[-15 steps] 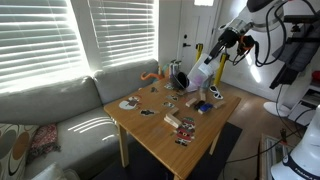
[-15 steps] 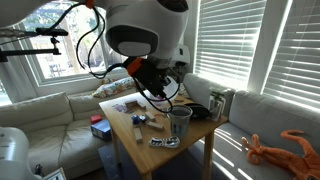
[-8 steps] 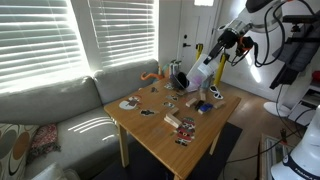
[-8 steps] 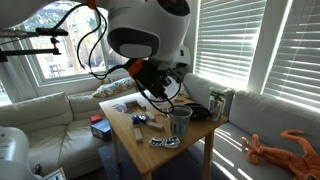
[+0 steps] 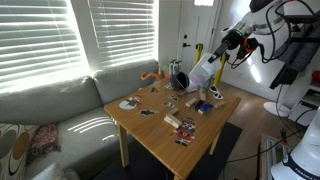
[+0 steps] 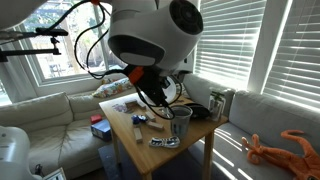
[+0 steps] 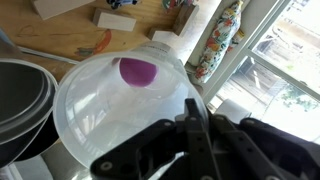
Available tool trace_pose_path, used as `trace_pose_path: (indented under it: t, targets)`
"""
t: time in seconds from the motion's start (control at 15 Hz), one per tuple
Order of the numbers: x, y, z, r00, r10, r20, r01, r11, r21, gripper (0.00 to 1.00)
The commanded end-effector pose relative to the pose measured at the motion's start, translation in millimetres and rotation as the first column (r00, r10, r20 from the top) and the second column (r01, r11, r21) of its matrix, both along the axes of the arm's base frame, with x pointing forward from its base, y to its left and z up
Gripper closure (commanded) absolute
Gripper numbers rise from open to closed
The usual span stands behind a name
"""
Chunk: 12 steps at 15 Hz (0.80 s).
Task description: Pour the contents in the container into the silver pot
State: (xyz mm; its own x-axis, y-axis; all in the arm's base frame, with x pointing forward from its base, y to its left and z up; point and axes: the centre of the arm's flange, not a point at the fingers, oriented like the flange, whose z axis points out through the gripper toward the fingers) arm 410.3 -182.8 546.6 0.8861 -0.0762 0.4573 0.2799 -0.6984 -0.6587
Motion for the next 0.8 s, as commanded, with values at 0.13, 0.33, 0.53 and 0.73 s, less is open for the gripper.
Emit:
trace_pose_path:
  t: [0.13, 0.33, 0.53, 0.73]
  targets:
    - [-4, -22, -13, 0.999, 0.021, 0.029, -0.023, 0.995, 0.095, 0.99]
    - [-5, -30, -21, 0.998, 0.013, 0.060, -0.021, 0.990, 0.137, 0.99]
    - [-4, -37, -27, 0.995, 0.016, 0.098, -0.034, 0.982, 0.184, 0.99]
    - [-2, -39, -32, 0.989, 0.040, 0.146, -0.070, 0.975, 0.211, 0.99]
